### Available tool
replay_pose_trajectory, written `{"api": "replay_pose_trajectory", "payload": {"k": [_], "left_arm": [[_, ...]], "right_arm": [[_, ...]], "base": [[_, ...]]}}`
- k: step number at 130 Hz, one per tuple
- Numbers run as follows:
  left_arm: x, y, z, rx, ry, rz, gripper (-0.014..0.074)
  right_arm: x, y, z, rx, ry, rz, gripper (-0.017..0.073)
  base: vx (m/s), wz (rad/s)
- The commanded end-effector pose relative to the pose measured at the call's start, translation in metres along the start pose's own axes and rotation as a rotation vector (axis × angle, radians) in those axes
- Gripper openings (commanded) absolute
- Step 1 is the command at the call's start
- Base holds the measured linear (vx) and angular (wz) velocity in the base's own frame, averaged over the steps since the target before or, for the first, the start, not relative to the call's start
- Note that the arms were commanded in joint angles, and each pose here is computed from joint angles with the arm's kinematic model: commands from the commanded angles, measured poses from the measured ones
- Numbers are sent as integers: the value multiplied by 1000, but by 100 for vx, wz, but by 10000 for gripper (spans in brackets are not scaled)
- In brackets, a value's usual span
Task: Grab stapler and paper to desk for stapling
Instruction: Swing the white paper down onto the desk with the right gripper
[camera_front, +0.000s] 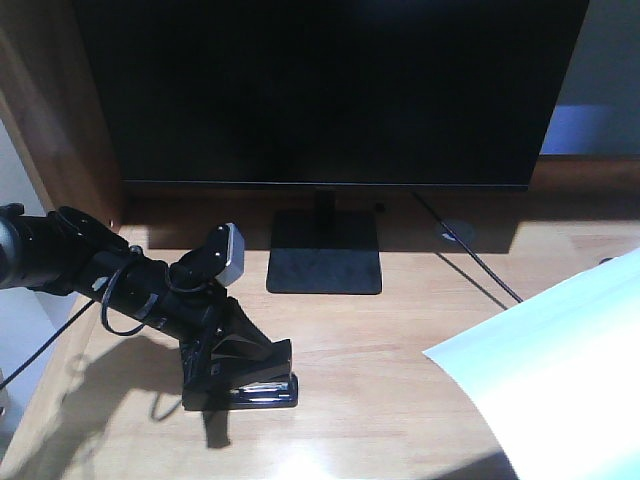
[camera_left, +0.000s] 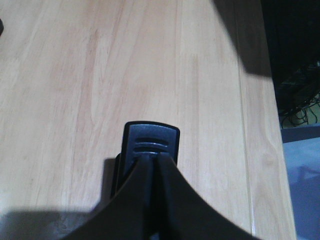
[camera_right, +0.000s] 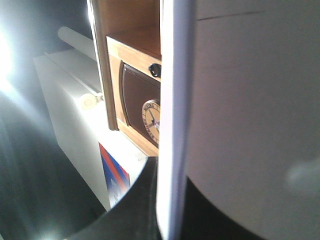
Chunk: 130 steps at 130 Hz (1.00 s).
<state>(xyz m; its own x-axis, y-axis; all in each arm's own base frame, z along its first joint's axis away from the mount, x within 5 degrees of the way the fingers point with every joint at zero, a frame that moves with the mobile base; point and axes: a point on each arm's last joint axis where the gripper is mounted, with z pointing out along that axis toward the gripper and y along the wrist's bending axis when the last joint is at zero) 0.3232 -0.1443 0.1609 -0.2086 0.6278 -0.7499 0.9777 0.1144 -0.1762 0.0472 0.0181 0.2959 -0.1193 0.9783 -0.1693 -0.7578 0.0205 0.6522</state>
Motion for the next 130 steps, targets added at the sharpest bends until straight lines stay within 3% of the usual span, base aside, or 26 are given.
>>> {"api": "replay_pose_trajectory", "payload": {"k": [1, 70, 90, 130], "left_arm": [[-21, -5, -12, -9, -74, 28, -6], [-21, -5, -12, -9, -74, 28, -6], [-21, -5, -12, -9, -74, 28, -6], [-21, -5, -12, -9, -74, 28, -6]], "right_arm": [[-5, 11, 5, -78, -44, 11, -7], [-8, -8, 49, 47, 6, 5, -3], [-4, -33, 72, 96, 82, 7, -3], [7, -102, 83, 234, 185, 111, -3]], "base": [[0, 0], [0, 0], [0, 0], [0, 0]]}}
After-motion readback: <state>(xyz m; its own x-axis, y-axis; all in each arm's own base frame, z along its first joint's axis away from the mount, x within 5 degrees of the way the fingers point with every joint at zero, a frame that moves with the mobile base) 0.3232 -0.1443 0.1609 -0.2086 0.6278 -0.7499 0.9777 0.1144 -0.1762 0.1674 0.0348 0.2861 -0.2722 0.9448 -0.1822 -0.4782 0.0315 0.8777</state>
